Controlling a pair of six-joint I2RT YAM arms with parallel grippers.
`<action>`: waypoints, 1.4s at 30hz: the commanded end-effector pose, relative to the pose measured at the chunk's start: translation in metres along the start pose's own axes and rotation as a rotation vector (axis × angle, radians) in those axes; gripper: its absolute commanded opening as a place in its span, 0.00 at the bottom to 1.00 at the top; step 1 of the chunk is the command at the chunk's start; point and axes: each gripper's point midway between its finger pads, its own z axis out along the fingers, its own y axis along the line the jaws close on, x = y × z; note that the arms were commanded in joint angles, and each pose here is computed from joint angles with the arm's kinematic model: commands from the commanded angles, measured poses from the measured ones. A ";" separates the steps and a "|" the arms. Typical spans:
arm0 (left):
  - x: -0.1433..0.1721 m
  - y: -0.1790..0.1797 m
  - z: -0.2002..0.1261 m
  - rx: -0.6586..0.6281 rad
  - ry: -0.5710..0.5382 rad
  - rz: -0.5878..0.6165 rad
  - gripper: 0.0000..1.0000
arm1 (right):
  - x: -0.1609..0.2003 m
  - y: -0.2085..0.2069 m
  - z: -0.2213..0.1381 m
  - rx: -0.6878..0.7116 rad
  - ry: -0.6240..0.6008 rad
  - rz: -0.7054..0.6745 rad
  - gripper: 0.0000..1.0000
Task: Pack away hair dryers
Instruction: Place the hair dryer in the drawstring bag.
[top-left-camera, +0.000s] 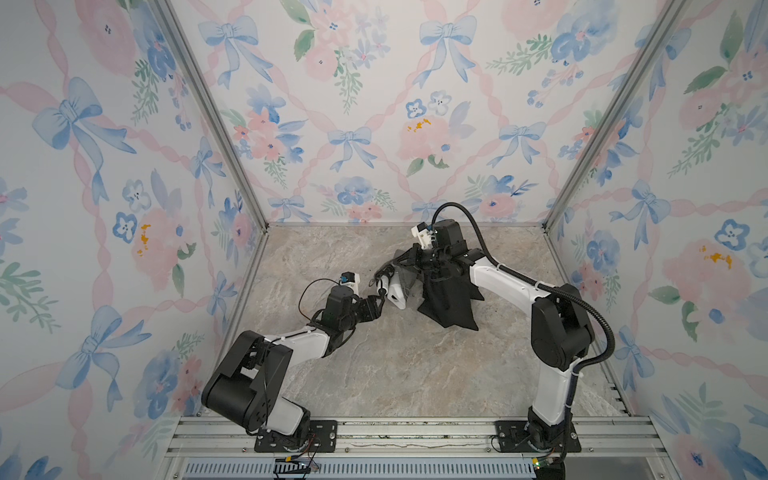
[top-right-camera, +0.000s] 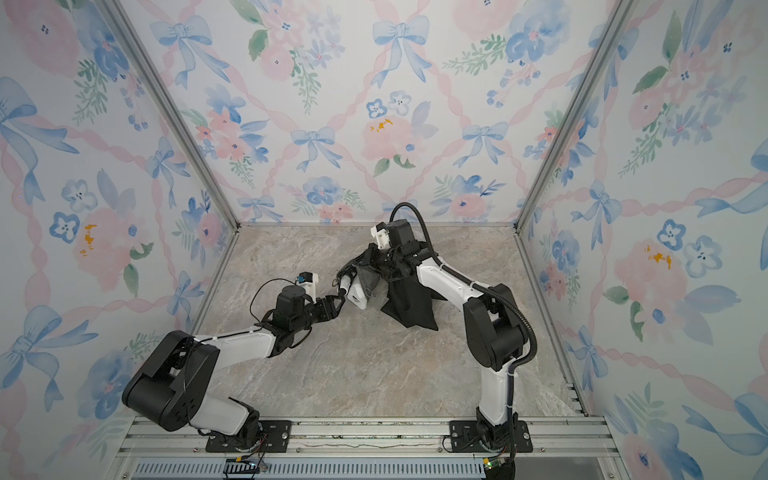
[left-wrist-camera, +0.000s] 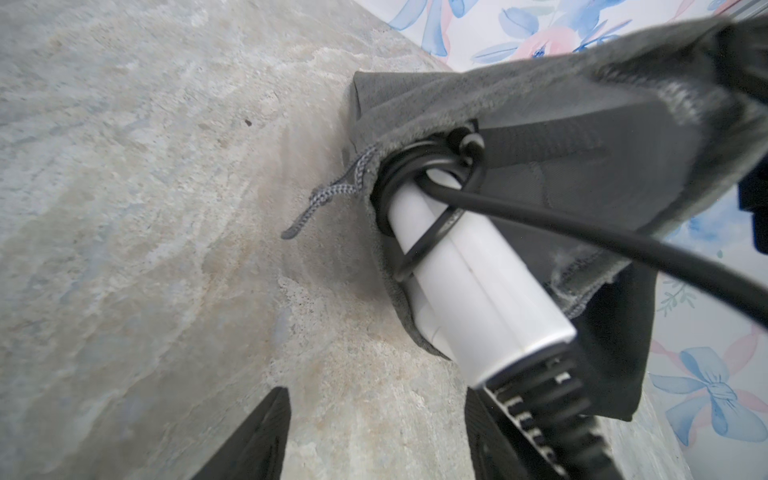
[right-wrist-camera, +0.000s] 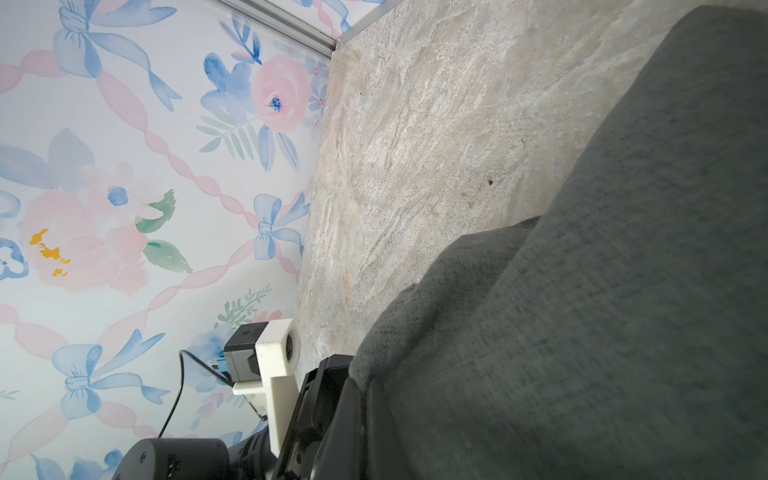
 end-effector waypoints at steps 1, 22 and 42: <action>-0.012 -0.011 0.007 0.052 -0.038 0.004 0.66 | -0.022 0.025 -0.010 -0.082 -0.046 -0.039 0.01; -0.015 0.004 0.014 0.126 -0.068 -0.095 0.65 | -0.030 0.035 -0.018 -0.146 -0.062 -0.011 0.01; -0.025 0.001 0.033 0.180 -0.089 -0.147 0.64 | -0.031 0.034 -0.019 -0.151 -0.066 -0.004 0.02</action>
